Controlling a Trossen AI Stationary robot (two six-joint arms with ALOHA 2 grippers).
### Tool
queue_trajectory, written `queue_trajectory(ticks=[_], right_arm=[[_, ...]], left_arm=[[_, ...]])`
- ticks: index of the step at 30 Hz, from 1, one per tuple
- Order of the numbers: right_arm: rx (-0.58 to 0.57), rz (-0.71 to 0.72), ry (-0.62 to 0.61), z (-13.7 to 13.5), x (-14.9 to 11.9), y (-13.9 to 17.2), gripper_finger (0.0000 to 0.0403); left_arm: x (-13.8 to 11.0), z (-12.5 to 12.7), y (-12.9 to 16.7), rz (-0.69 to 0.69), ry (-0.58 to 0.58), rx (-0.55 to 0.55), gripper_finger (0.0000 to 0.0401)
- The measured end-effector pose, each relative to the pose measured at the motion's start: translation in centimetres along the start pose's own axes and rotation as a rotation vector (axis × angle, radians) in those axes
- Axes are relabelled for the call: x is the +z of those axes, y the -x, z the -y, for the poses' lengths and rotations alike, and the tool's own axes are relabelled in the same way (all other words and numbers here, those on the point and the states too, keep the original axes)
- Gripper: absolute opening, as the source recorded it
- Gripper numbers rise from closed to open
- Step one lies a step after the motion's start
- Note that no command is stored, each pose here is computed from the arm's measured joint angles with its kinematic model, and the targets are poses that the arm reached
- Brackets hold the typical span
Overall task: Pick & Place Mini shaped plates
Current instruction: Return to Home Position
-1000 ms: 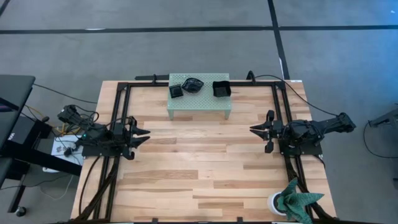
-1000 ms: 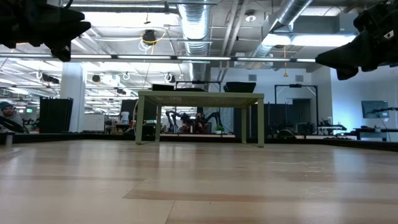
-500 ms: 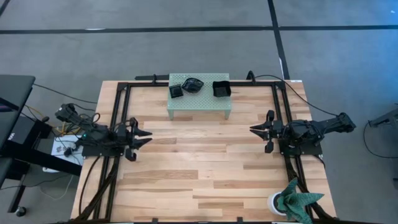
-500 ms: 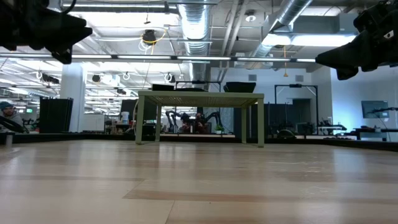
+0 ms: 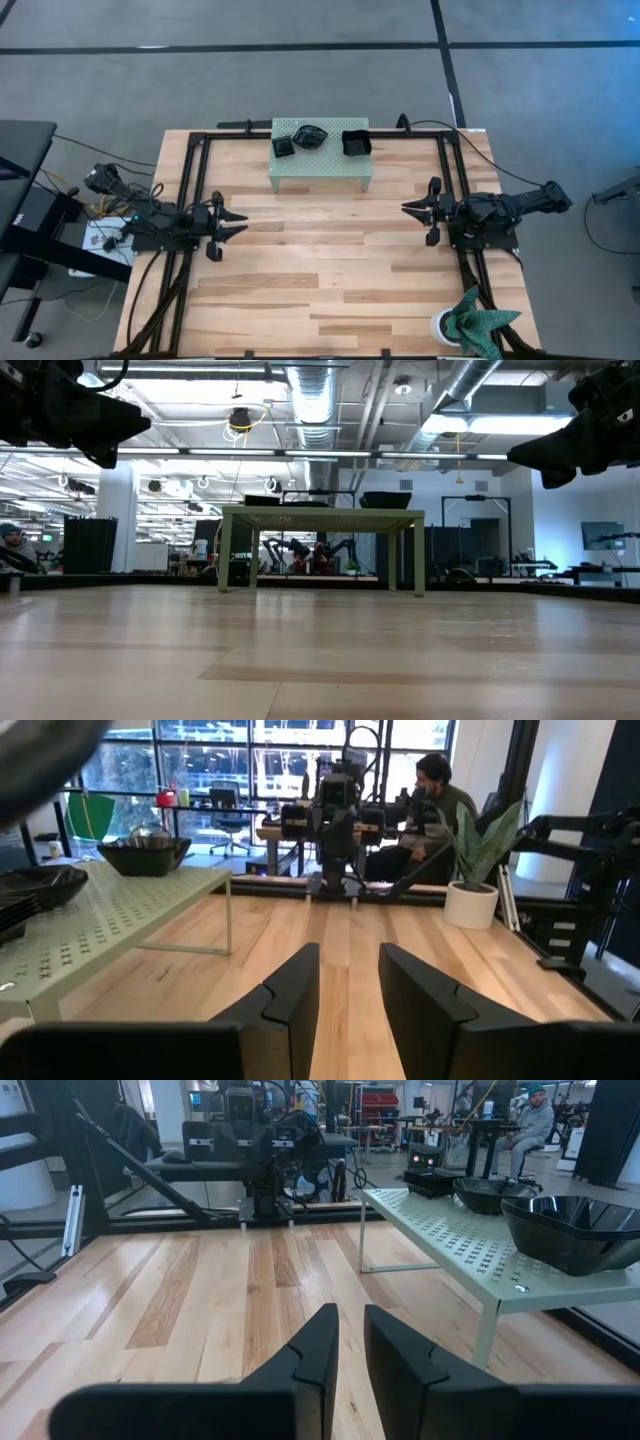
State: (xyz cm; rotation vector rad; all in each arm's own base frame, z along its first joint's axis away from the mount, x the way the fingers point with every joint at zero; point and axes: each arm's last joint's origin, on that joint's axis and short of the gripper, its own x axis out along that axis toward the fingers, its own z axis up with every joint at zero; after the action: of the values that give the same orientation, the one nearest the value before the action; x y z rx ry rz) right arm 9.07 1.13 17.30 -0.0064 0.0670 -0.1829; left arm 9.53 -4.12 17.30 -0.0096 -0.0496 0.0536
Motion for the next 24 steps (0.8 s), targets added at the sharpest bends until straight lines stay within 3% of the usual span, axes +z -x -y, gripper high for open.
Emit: queue_trajectory(ticks=[24], right_arm=[[0.000,0.000,0.000,0.00,0.00,0.00,0.0047]], left_arm=[[-0.41,0.19,-0.24,-0.038,-0.027,-0.001,0.0108]])
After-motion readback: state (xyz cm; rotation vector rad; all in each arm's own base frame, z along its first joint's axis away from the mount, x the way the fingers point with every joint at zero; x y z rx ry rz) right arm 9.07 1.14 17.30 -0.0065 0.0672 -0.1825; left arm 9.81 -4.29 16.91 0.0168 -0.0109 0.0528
